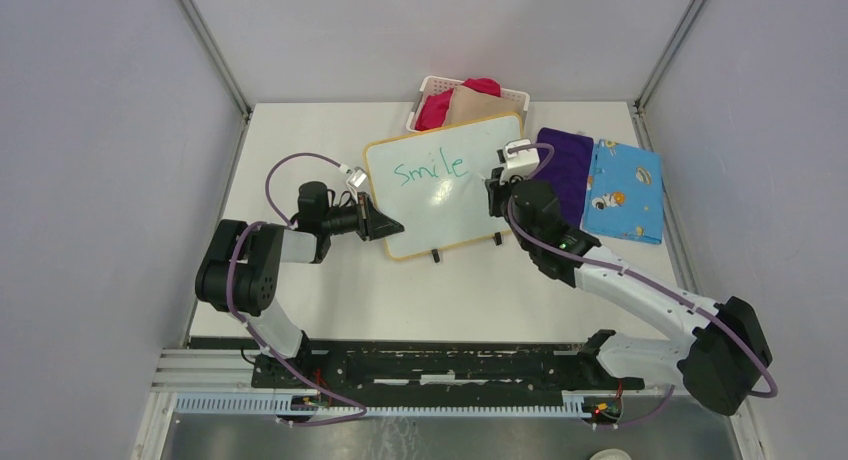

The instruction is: Write a sentence on the whiteboard

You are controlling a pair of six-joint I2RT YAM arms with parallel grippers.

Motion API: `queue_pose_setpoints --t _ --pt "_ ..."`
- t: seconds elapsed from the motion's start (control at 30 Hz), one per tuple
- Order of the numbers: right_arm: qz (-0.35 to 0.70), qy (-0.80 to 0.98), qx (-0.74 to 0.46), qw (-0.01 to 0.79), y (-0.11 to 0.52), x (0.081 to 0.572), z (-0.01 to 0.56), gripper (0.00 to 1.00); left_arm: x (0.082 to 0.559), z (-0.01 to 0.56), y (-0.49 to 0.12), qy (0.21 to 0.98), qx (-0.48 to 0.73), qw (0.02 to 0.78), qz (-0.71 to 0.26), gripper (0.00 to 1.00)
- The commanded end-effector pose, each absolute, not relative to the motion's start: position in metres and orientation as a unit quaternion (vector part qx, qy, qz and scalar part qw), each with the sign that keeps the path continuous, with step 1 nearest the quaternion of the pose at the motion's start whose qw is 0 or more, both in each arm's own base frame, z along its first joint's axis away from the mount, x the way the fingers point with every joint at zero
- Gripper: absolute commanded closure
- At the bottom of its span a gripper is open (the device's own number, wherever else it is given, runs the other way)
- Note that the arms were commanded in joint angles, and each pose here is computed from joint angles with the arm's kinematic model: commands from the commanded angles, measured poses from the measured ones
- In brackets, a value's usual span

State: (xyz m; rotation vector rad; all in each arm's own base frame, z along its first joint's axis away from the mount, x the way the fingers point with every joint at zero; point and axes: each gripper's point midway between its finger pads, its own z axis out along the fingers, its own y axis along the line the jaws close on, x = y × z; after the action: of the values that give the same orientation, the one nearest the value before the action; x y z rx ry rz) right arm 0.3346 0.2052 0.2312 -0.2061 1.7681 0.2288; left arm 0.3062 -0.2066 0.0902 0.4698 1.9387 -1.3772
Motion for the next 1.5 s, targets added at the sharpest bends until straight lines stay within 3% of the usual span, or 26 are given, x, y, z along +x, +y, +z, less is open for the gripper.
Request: queue_pose_setpoints --t 0.0,0.77,0.97,1.2,1.47 --pt "0.128 0.743 -0.067 0.654 0.213 0.345 0.266 1.00 0.311 0.088 -0.206 0.758 0.182 0.356 -0.515 0.96" --pt "0.119 0.770 -0.074 0.622 0.214 0.347 0.231 1.00 0.311 0.087 -0.206 0.761 0.185 0.354 -0.511 0.96" --pt "0.157 0.774 -0.088 0.607 0.224 0.336 0.230 1.00 0.312 0.087 -0.206 0.761 0.186 0.355 -0.510 0.97" --pt "0.188 0.743 -0.097 0.635 0.220 0.315 0.274 1.00 0.312 0.085 -0.206 0.763 0.184 0.353 -0.509 0.97" --pt "0.139 0.742 -0.192 0.627 0.246 0.267 0.232 1.00 0.312 0.083 -0.206 0.765 0.184 0.351 -0.509 0.98"
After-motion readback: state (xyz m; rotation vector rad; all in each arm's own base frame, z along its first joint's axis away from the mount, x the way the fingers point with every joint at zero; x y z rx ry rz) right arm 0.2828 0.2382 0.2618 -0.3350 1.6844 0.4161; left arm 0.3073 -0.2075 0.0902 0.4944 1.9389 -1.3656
